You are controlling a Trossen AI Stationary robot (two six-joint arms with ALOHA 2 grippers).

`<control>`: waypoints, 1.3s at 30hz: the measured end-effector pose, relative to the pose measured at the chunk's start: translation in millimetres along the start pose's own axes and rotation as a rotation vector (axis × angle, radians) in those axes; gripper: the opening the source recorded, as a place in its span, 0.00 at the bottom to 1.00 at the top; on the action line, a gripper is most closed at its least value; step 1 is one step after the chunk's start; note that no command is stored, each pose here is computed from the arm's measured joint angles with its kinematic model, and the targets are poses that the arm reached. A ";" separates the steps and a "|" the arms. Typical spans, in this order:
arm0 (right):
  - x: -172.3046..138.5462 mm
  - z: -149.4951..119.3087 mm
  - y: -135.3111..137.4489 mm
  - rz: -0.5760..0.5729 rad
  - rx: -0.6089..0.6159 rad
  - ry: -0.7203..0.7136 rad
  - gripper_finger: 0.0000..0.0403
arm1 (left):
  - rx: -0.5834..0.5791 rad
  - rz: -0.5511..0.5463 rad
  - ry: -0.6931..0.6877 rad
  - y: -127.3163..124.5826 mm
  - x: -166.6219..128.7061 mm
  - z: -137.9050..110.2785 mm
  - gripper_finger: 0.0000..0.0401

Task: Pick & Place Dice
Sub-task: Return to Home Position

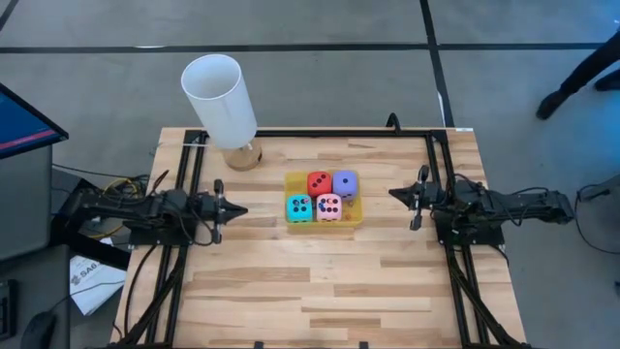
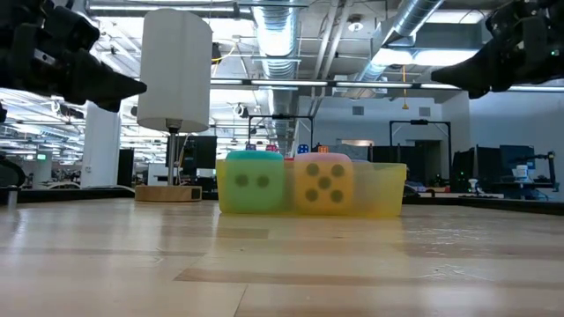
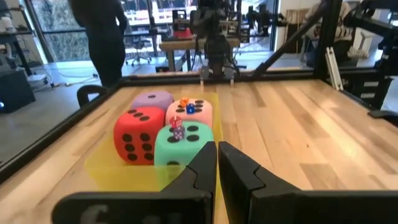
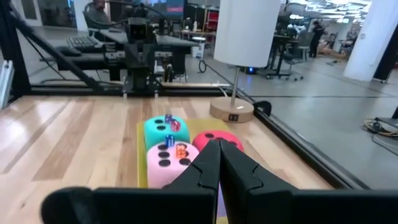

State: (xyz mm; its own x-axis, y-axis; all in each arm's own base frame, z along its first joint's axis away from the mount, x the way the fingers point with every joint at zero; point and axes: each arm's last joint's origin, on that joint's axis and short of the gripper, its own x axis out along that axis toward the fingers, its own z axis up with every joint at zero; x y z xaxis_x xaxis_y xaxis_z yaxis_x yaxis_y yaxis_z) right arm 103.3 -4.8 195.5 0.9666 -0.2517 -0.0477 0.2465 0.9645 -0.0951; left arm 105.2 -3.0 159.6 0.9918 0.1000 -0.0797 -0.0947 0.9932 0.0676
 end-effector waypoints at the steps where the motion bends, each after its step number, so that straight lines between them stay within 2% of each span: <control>1: -0.1 -0.7 0.0 0.001 -0.003 0.007 0.00 | 0.002 0.000 0.009 -0.1 0.5 -0.7 0.02; 8: -8.3 3.9 -2.5 0.004 -0.004 -0.060 0.00 | 0.007 0.000 0.060 -1.0 4.3 -4.9 0.02; 16: -17.0 5.9 -2.2 0.093 -0.008 -0.099 0.00 | 0.010 -0.001 0.084 -1.5 6.5 -7.0 0.02; 22: -15.8 0.0 -0.2 0.126 0.005 -0.071 0.00 | 0.012 -0.002 0.096 -1.7 7.2 -8.1 0.02; 27: -7.5 -24.3 6.2 0.168 0.004 -0.066 0.00 | 0.012 -0.003 0.099 -1.7 7.4 -8.3 0.02; 31: -6.4 -24.4 6.3 0.167 0.000 -0.112 0.00 | 0.012 -0.004 0.100 -1.8 7.5 -8.3 0.02; 39: -4.1 -27.8 6.1 0.156 -0.012 -0.069 0.00 | 0.012 -0.004 0.099 -1.8 7.5 -8.3 0.02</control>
State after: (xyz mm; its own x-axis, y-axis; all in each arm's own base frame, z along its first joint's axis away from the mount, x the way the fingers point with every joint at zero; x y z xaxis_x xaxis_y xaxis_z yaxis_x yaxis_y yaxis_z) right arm 98.9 -0.1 167.4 0.9957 -0.0926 0.0057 0.0927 0.9903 -0.1035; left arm 112.1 -3.5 150.7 0.9788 0.1018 -0.1779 -0.0890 0.9929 0.0787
